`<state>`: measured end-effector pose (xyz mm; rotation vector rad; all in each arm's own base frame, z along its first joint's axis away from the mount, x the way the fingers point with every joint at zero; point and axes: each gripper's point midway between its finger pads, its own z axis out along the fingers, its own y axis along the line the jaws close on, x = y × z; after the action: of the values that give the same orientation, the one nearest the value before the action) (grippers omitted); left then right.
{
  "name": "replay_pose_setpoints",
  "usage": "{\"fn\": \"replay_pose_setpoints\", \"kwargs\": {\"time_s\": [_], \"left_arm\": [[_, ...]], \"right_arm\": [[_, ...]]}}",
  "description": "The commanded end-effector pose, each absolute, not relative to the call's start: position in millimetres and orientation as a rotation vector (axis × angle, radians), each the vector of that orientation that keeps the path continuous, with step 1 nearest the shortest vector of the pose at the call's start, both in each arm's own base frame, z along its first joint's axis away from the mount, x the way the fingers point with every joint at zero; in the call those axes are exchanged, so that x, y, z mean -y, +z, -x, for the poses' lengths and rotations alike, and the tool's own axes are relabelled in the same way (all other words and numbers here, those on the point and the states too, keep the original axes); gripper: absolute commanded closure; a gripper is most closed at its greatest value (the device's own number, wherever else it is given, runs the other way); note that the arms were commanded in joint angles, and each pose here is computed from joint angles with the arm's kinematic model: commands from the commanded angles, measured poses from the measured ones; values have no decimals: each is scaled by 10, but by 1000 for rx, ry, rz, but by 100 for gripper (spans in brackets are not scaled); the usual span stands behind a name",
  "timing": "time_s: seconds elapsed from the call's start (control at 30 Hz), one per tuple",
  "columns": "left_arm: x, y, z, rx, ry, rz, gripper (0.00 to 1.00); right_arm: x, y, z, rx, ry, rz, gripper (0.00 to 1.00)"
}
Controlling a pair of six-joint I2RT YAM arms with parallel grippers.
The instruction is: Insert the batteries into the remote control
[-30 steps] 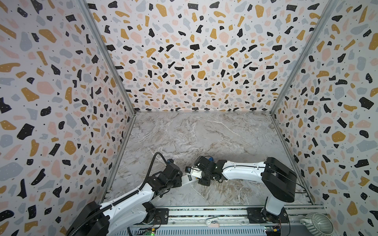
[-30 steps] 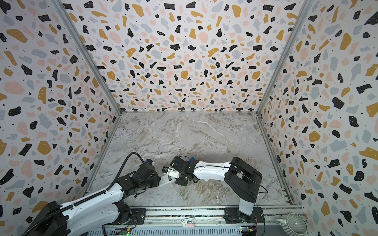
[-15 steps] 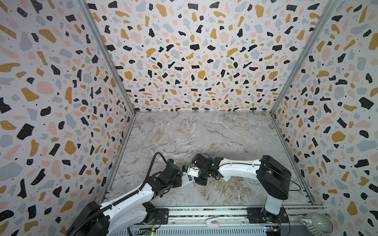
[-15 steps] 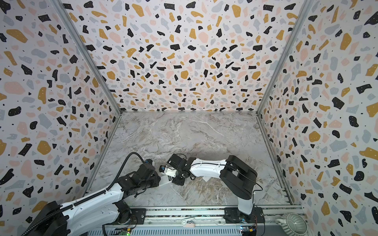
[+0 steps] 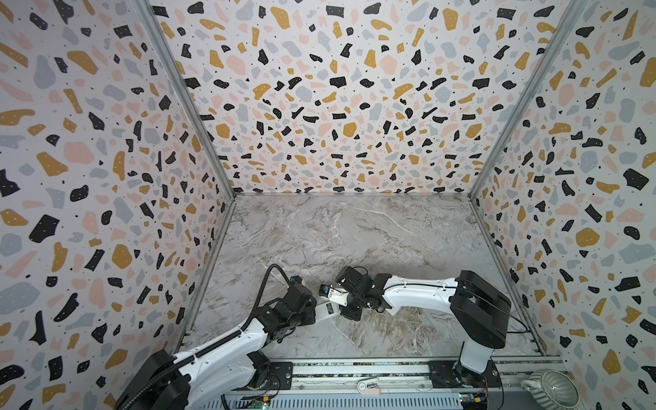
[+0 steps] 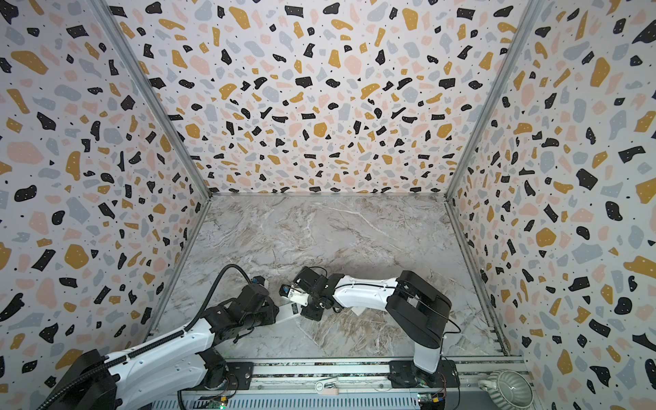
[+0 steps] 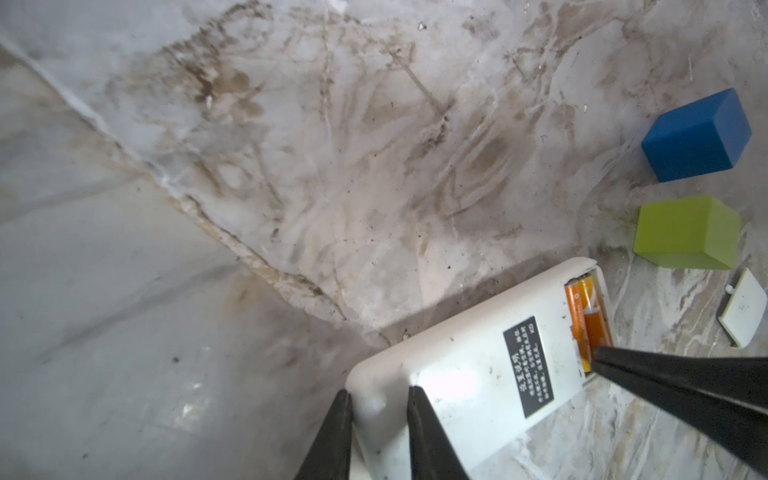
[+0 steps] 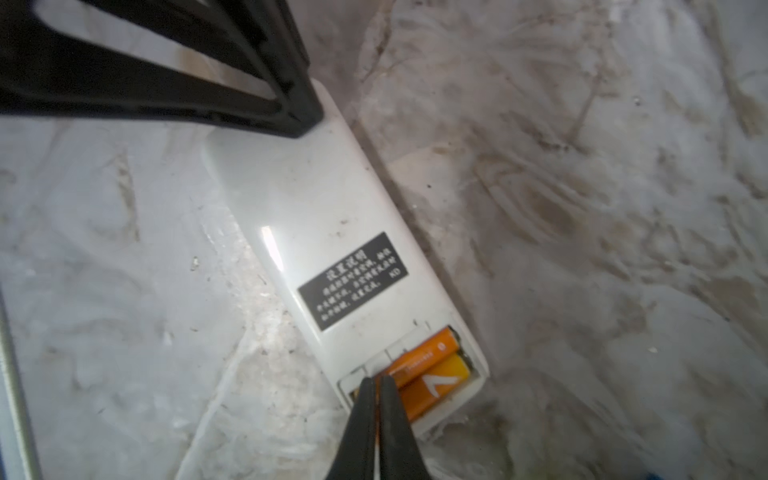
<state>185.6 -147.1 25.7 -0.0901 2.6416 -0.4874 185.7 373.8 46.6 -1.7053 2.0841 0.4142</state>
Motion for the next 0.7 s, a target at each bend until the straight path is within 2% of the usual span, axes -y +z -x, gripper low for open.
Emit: {"fn": "replay_pose_setpoints", "kwargs": {"time_s": [0.0, 0.33, 0.67], "left_arm": [[1461, 84, -1697, -2711, -491, 43, 75], [1463, 101, -1698, -2706, -497, 44, 75], [1458, 103, -1700, -2704, -495, 45, 75]], "right_arm": [[-3763, 748, -2005, -2040, 409, 1610, 91], [-3700, 592, -2027, -2095, 346, 1642, 100], [-3681, 468, -1882, -2110, 377, 1690, 100]]}}
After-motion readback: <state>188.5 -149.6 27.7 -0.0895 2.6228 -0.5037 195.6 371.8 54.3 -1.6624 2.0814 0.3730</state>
